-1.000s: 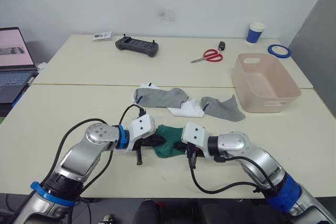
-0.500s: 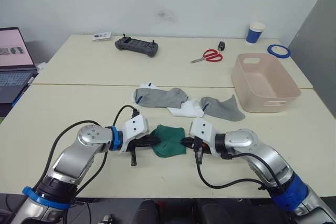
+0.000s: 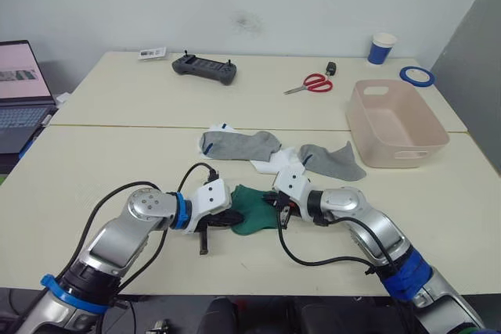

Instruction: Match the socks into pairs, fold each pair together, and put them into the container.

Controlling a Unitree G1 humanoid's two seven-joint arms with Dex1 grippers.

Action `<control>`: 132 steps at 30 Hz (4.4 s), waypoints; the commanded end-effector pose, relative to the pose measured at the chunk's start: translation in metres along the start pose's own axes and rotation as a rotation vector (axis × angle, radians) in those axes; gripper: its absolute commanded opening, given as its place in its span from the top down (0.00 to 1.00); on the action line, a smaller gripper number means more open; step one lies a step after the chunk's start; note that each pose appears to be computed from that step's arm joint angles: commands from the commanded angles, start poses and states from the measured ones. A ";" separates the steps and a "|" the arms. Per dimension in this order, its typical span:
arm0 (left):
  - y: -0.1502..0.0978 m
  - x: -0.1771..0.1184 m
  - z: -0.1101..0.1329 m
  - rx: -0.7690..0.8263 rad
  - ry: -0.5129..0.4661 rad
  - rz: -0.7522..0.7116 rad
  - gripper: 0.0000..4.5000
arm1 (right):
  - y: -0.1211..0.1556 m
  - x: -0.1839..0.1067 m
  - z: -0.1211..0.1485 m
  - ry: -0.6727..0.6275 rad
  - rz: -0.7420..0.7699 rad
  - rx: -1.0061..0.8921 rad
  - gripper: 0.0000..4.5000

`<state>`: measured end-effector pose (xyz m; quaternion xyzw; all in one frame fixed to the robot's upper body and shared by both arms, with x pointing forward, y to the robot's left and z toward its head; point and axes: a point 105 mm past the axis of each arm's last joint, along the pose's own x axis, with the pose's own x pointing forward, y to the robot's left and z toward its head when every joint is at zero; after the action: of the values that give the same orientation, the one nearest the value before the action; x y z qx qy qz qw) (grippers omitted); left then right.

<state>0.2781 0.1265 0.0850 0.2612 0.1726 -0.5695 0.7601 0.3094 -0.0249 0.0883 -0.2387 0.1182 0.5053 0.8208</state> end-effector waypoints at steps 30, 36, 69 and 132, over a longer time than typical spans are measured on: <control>0.025 -0.020 -0.019 -0.085 0.005 0.103 1.00 | 0.008 -0.049 -0.004 -0.017 -0.013 0.576 0.80; 0.018 -0.020 -0.032 -0.094 0.036 0.095 1.00 | 0.023 -0.041 -0.006 0.046 0.047 0.720 0.33; 0.012 -0.022 -0.025 -0.139 0.002 0.109 1.00 | 0.031 0.023 0.034 -0.105 0.272 0.970 0.77; 0.059 0.023 0.222 0.119 -0.568 -0.010 0.00 | -0.235 -0.192 -0.030 0.720 -0.434 -0.796 1.00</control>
<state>0.3380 -0.0124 0.2487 0.1381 -0.0532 -0.6340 0.7591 0.4311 -0.2736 0.2099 -0.7005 0.1269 0.2110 0.6698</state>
